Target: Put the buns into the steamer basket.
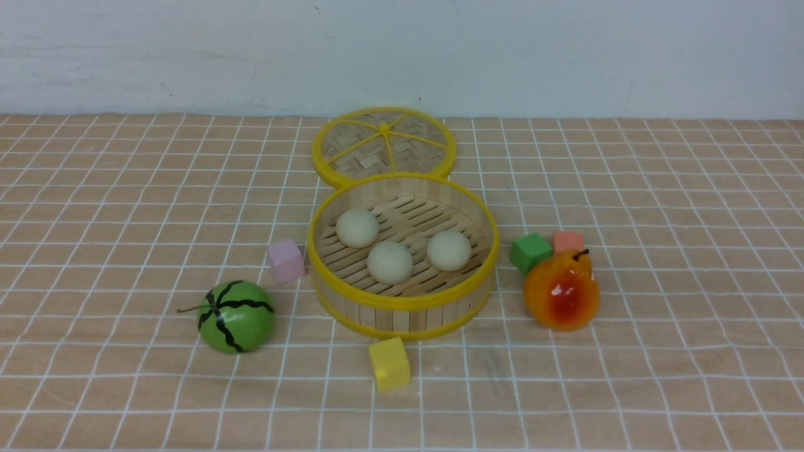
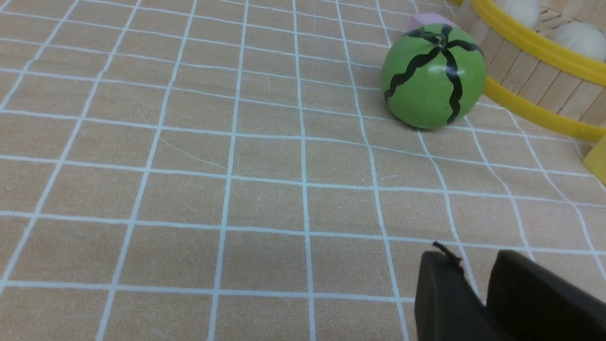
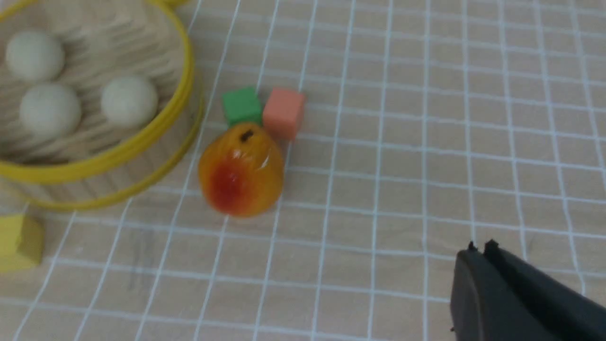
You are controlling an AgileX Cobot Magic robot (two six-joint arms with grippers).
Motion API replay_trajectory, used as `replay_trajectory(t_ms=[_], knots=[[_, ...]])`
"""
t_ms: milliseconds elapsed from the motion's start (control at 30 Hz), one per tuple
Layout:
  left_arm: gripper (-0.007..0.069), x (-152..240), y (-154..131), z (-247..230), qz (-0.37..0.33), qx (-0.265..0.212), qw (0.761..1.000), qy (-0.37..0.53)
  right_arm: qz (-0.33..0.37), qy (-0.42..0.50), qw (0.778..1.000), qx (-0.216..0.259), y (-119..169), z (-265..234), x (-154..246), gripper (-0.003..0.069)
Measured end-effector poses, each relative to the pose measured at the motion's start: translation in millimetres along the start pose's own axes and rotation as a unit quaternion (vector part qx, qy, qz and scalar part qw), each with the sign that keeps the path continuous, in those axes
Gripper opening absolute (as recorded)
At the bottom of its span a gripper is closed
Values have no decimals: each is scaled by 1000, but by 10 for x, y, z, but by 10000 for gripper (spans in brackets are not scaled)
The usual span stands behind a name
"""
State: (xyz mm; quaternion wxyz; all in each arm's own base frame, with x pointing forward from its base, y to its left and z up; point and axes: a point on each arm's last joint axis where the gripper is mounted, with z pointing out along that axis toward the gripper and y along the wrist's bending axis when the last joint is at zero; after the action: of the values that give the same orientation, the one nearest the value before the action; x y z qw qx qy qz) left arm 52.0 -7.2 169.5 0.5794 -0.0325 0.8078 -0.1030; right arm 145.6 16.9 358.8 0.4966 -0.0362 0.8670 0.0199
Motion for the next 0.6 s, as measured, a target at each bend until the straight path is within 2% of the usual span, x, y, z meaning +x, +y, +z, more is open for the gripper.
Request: replay_trajectory(t_ms=[167, 200, 267, 300, 367, 467, 600], knots=[[155, 0, 0, 0, 0, 0, 1000, 0, 15, -115, 992, 40, -124, -191, 775, -10], [155, 0, 0, 0, 0, 0, 1000, 0, 15, -130, 990, 53, -141, -139, 1093, -10], [157, 0, 0, 0, 0, 0, 1000, 0, 17, -153, 986, 69, -154, -77, 1428, -10], [157, 0, 0, 0, 0, 0, 1000, 0, 18, -152, 986, 71, -156, -66, 1468, -10], [162, 0, 0, 0, 0, 0, 1000, 0, 44, -156, 983, 82, -160, 69, 1879, -10], [165, 0, 0, 0, 0, 0, 1000, 0, 70, -111, 988, 87, -161, 125, 2087, -10], [165, 1, 0, 0, 0, 0, 1000, 1, 74, -115, 987, 87, -160, 118, 2087, -6]])
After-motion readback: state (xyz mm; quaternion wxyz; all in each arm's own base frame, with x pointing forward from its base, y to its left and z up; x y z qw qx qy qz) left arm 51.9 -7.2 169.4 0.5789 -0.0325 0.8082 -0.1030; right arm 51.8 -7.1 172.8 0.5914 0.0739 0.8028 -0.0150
